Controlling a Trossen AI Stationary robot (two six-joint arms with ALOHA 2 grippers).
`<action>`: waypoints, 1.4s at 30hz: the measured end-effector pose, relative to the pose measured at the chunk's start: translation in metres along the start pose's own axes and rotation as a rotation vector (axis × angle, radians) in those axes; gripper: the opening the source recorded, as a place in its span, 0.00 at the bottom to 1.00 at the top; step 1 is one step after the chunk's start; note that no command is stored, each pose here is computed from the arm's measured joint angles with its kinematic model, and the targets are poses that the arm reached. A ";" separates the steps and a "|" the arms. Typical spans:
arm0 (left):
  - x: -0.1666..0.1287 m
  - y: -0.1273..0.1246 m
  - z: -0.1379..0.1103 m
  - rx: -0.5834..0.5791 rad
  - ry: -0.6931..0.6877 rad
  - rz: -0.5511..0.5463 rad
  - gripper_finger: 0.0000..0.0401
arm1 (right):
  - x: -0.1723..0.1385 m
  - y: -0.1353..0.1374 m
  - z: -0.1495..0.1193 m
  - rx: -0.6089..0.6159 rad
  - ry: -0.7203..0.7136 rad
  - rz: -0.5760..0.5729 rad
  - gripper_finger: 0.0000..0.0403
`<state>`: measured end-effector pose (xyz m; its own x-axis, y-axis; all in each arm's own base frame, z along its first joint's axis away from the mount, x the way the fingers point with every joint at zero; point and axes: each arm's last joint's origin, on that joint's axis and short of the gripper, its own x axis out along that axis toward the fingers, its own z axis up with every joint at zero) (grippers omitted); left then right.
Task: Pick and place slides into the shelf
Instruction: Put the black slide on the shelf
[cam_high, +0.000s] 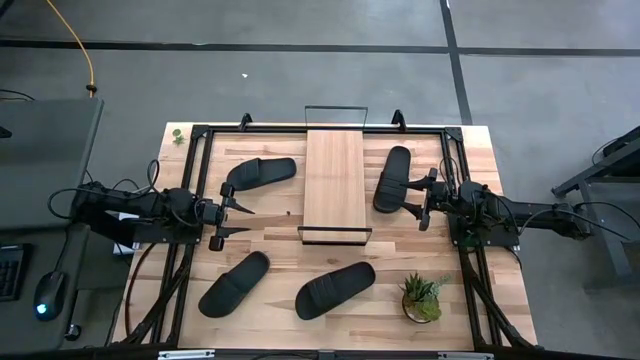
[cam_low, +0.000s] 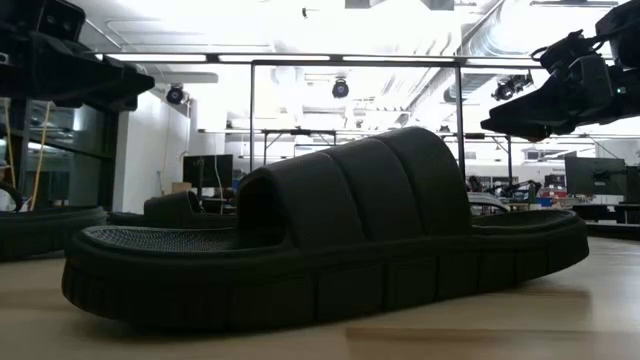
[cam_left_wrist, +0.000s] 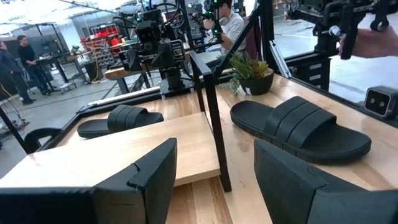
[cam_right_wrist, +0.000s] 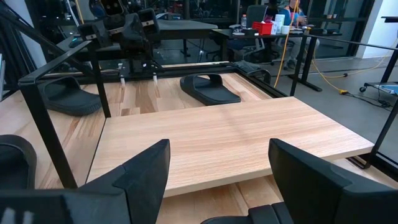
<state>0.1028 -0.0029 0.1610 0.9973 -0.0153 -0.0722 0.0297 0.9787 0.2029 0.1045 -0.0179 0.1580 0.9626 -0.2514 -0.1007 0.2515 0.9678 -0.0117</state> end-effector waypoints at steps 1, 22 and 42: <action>0.000 0.000 0.000 -0.003 0.000 0.000 0.49 | 0.000 0.000 0.000 0.000 0.000 0.000 0.65; 0.000 0.000 0.001 -0.174 -0.008 0.001 0.49 | 0.000 0.000 0.008 0.243 -0.086 0.010 0.65; -0.006 0.013 0.029 -0.261 -0.306 0.276 0.49 | 0.000 -0.001 0.006 0.301 -0.066 -0.016 0.65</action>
<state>0.0991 0.0044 0.1926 0.9407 0.2313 0.2484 -0.2179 0.9727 -0.0805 0.1047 -0.0187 0.1642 0.9603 -0.2764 -0.0376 0.2754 0.9185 0.2837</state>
